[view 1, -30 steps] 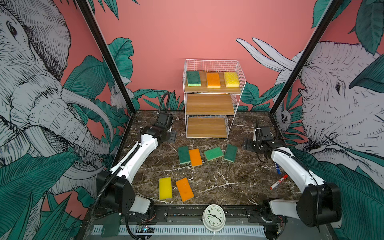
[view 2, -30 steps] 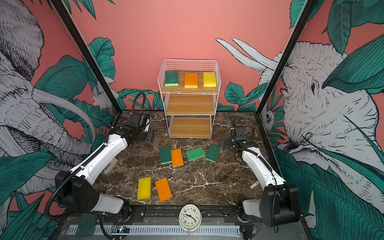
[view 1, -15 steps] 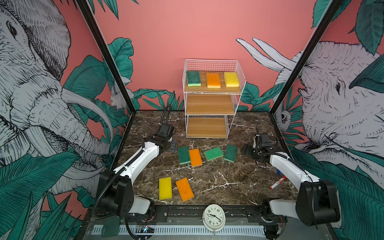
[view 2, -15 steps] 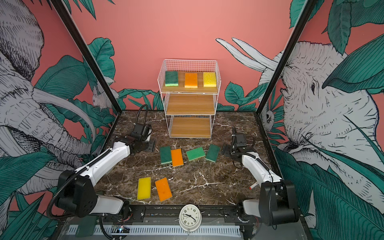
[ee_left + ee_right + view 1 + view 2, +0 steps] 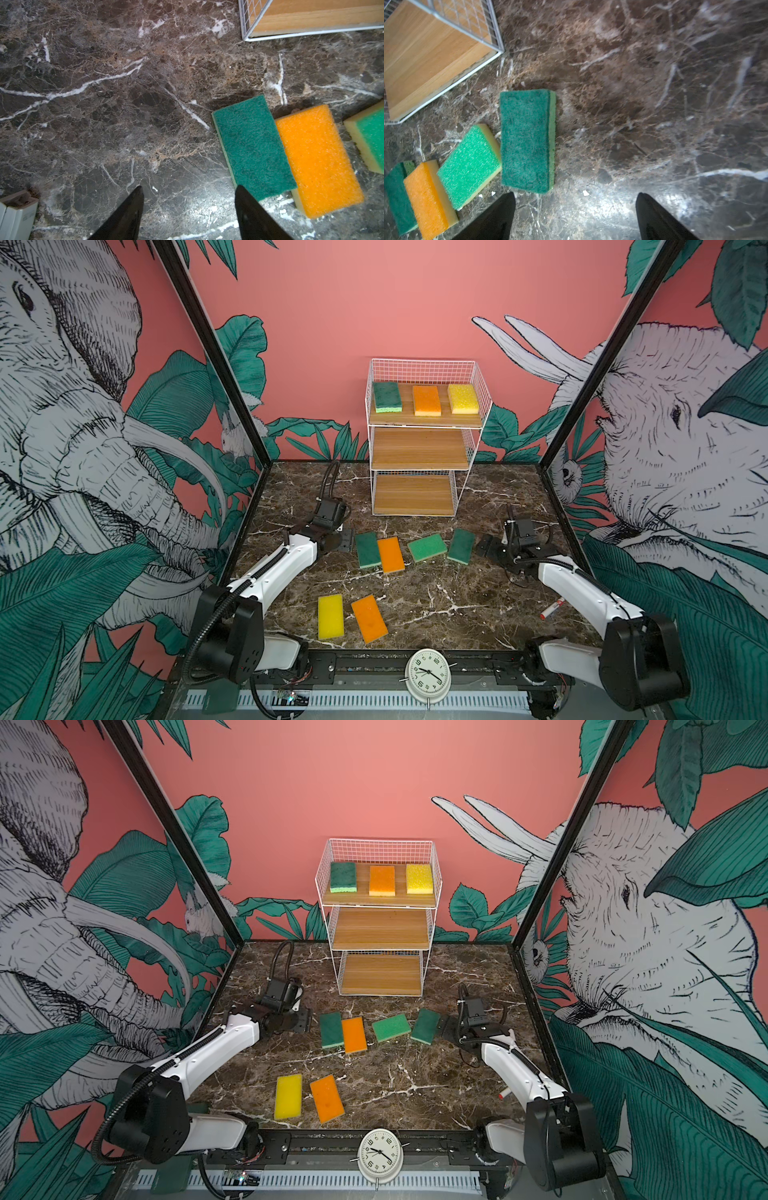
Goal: Place and organize the cleaning sponges onto the shelf
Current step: 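Move the right gripper over the dark green pad nearest the shelf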
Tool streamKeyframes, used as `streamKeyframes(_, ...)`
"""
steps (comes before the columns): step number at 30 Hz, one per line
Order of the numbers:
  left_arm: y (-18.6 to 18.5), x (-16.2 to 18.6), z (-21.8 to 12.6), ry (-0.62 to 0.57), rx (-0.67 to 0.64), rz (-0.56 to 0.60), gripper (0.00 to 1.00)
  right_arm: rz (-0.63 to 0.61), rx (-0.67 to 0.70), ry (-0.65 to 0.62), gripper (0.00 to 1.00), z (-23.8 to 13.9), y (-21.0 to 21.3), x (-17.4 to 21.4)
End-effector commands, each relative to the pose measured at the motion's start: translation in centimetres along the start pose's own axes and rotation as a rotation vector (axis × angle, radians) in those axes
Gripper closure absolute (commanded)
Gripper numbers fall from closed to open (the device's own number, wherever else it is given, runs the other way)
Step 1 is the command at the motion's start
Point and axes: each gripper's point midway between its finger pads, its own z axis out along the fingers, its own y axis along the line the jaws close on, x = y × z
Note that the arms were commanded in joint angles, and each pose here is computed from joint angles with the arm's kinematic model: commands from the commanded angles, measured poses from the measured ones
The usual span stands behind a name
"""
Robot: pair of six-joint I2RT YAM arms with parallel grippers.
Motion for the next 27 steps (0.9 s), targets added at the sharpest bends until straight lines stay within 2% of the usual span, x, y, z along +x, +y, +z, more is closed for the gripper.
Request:
streamKeyframes(1, -0.5, -0.1, -0.2, -0.022, 0.028, -0.045, 0.30, 0.010, -0.010, -0.017, 0.07, 0.6, 1.3, -0.6)
streamKeyframes(8, -1.5, 1.3, 0.8, -0.001, 0.074, -0.081, 0.30, 0.010, -0.020, -0.013, 0.07, 2.1, 2.6, -0.3)
streamKeyframes(16, -1.9, 1.2, 1.1, 0.010, 0.080, -0.085, 0.31, -0.019, -0.037, 0.021, 0.08, 4.3, 5.1, 0.4)
streamKeyframes(27, -1.9, 1.0, 1.3, 0.022, 0.070, -0.087, 0.31, -0.089, 0.036, 0.073, 0.08, 5.3, 5.5, 2.0)
